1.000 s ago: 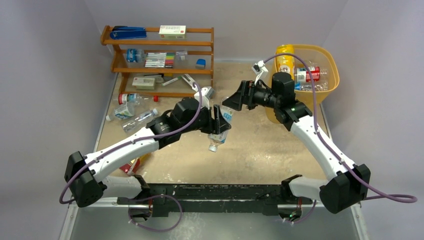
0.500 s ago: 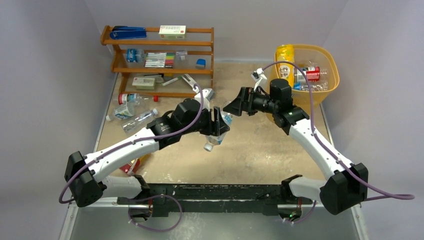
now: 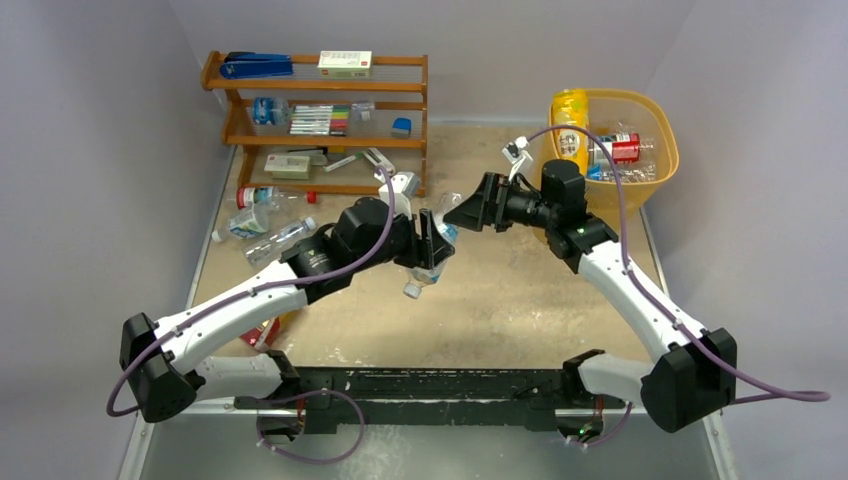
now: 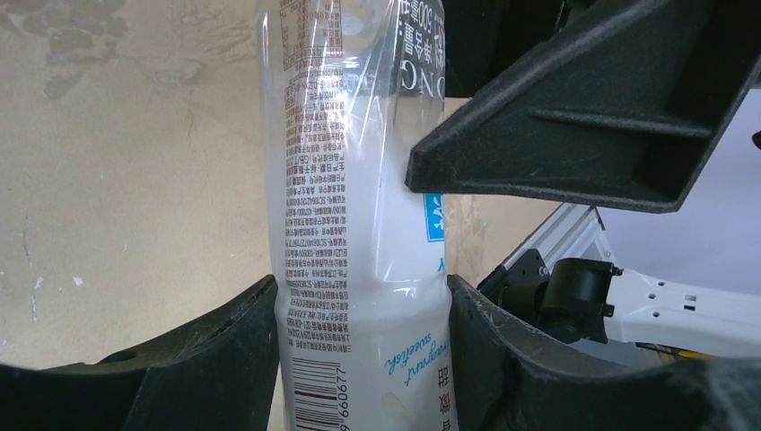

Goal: Put the plastic bottles in the bin
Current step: Pick up the plastic bottle at the center of the board.

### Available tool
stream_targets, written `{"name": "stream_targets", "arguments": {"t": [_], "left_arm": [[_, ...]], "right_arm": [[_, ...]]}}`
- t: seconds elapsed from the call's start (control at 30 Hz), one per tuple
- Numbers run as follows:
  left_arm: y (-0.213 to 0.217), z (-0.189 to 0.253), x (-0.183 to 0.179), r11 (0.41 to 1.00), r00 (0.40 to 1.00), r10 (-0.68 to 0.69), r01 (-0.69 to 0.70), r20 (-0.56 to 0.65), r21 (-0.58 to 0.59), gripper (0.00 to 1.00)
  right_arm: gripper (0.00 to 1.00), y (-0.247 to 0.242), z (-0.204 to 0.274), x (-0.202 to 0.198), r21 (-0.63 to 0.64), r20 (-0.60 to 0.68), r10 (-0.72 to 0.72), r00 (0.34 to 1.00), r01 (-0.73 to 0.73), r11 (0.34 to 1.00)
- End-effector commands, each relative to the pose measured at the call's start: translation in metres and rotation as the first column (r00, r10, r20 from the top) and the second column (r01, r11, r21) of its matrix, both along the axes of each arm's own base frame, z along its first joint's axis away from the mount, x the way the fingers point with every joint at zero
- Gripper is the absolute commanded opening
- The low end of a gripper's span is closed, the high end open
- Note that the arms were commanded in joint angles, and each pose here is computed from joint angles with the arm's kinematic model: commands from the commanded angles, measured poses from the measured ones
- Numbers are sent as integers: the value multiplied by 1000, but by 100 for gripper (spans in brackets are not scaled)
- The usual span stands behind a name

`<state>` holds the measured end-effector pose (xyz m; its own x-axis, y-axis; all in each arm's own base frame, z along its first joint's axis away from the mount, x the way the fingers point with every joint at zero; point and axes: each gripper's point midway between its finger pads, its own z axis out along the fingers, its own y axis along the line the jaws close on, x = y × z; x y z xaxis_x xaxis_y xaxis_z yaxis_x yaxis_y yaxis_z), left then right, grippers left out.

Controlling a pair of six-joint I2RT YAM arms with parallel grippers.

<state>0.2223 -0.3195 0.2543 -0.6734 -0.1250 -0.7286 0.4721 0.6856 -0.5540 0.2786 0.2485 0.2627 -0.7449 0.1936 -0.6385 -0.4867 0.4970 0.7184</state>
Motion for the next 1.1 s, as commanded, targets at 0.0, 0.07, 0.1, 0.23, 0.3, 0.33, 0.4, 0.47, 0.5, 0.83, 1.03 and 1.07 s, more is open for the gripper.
{"name": "stream_targets", "arguments": {"t": [0.0,0.07,0.1,0.23,0.3,0.33,0.4,0.47,0.5,0.83,1.03,1.07], "left_arm": [[4,64,12,991,985,56,-34,162,-133,52],[4,65,11,990,985,50,-28,164,-136,52],[3,64,10,990,985,46,-24,164,-136,52],[-2,65,8,986,985,31,-3,168,-167,53],[-5,64,8,985,986,24,6,165,-174,52],[-6,64,8,984,986,21,9,165,-178,52],[-9,62,8,983,986,16,15,163,-185,53],[-11,61,9,982,987,13,18,161,-190,52],[-12,60,9,981,987,11,20,159,-191,52],[-15,51,9,985,989,4,22,150,-173,53],[-11,45,9,990,990,6,14,143,-139,59],[-8,46,10,991,989,17,3,146,-136,70]], "right_arm": [[100,4,1,-19,59,-48,48,998,-45,997],[100,7,6,-22,103,-47,62,997,-57,993],[100,9,9,-23,125,-42,74,996,-68,990],[100,16,19,-24,205,-32,113,993,-104,973],[100,18,24,-25,236,-29,123,992,-113,965],[100,18,28,-26,254,-16,126,992,-118,960],[100,20,35,-27,282,-8,135,991,-127,951],[100,20,43,-30,315,7,148,989,-143,938],[99,21,46,-30,323,11,150,989,-145,935],[73,21,65,-30,355,58,144,988,-156,922],[57,20,86,-31,361,102,135,986,-163,918],[56,19,90,-30,359,112,125,986,-157,920]]}}
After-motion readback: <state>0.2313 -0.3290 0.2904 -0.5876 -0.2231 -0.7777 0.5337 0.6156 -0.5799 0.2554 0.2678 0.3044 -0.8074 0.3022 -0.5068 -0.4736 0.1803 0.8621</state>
